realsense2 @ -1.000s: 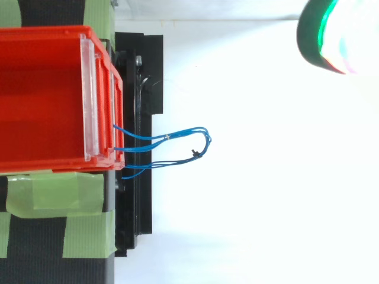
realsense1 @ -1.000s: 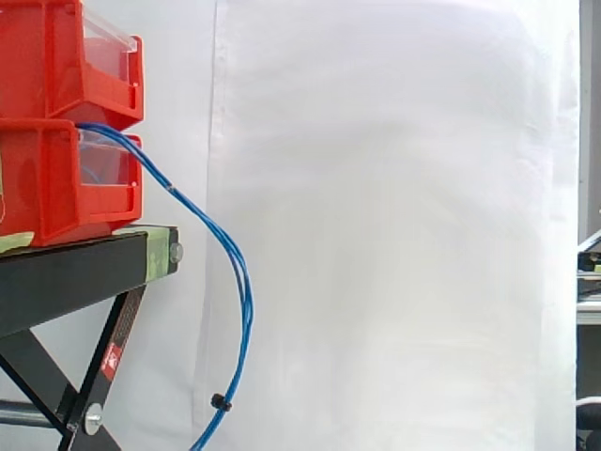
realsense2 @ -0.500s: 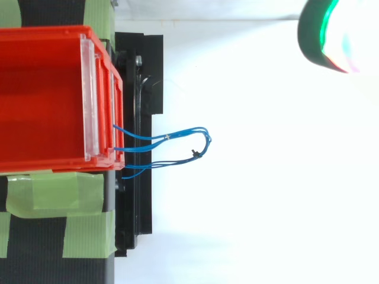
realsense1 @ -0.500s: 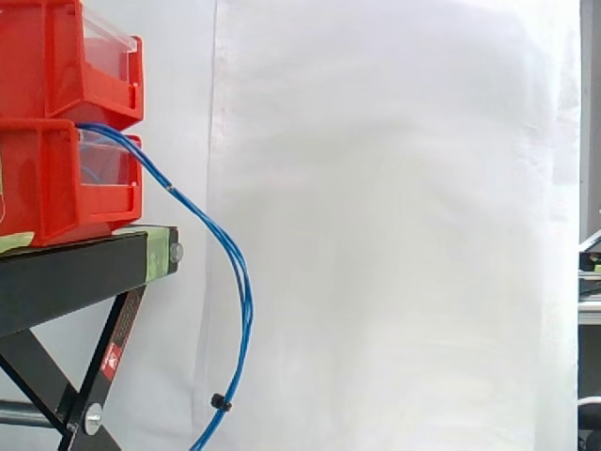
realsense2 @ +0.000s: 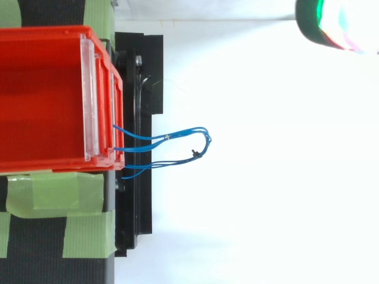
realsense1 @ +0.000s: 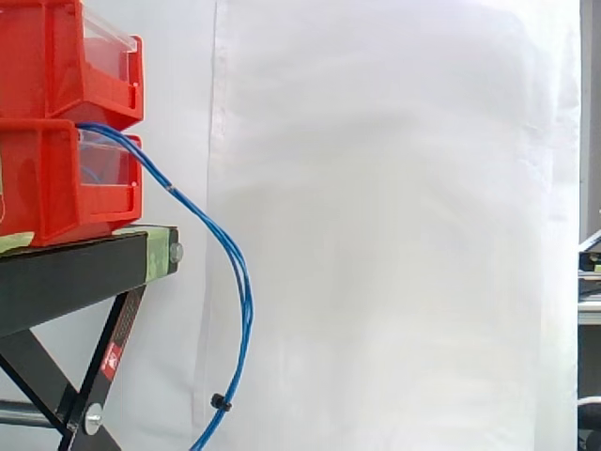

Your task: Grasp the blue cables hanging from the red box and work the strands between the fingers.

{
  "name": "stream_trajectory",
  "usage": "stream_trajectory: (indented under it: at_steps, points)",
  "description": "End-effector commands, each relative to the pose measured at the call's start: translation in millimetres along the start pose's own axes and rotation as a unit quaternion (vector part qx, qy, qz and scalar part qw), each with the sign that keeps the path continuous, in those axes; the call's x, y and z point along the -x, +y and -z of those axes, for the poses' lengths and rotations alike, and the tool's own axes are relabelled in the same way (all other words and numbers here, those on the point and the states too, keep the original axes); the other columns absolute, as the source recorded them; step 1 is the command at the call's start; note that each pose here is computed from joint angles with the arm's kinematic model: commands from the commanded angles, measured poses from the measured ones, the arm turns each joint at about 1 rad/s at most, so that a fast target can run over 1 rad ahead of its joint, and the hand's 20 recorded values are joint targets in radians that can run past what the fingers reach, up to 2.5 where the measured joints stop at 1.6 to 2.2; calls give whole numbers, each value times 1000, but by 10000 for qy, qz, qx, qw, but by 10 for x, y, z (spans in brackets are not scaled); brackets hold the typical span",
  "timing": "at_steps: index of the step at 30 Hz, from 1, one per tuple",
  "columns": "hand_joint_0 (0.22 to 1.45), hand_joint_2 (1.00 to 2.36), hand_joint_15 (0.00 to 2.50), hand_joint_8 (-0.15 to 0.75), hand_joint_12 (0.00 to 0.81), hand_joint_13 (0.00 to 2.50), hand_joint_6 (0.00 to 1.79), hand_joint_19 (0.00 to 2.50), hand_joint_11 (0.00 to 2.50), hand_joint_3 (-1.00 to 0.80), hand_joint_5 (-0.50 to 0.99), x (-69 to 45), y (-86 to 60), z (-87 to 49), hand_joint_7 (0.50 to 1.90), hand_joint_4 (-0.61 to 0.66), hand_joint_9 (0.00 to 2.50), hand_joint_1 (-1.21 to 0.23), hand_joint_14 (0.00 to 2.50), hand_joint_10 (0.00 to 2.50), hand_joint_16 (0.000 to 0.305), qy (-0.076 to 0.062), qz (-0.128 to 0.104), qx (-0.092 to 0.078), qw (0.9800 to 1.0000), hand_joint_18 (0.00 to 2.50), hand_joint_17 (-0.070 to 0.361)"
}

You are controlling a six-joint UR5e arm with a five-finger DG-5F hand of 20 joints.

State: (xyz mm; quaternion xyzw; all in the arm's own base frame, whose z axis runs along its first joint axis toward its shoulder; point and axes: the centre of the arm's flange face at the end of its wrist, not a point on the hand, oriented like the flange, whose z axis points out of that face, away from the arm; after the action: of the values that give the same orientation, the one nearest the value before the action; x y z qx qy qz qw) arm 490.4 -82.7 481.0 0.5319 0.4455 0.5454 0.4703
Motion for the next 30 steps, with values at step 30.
stream_trajectory:
  at_steps: [30]
  points:
    - [737, 1000, 140, 268, 358, 0, 5, 248, 39, -1000, -412, 265, -1069, 250, 654, 128, 64, -517, 4, 0, 60, -508, 182, -884, 9946, 21, 134]
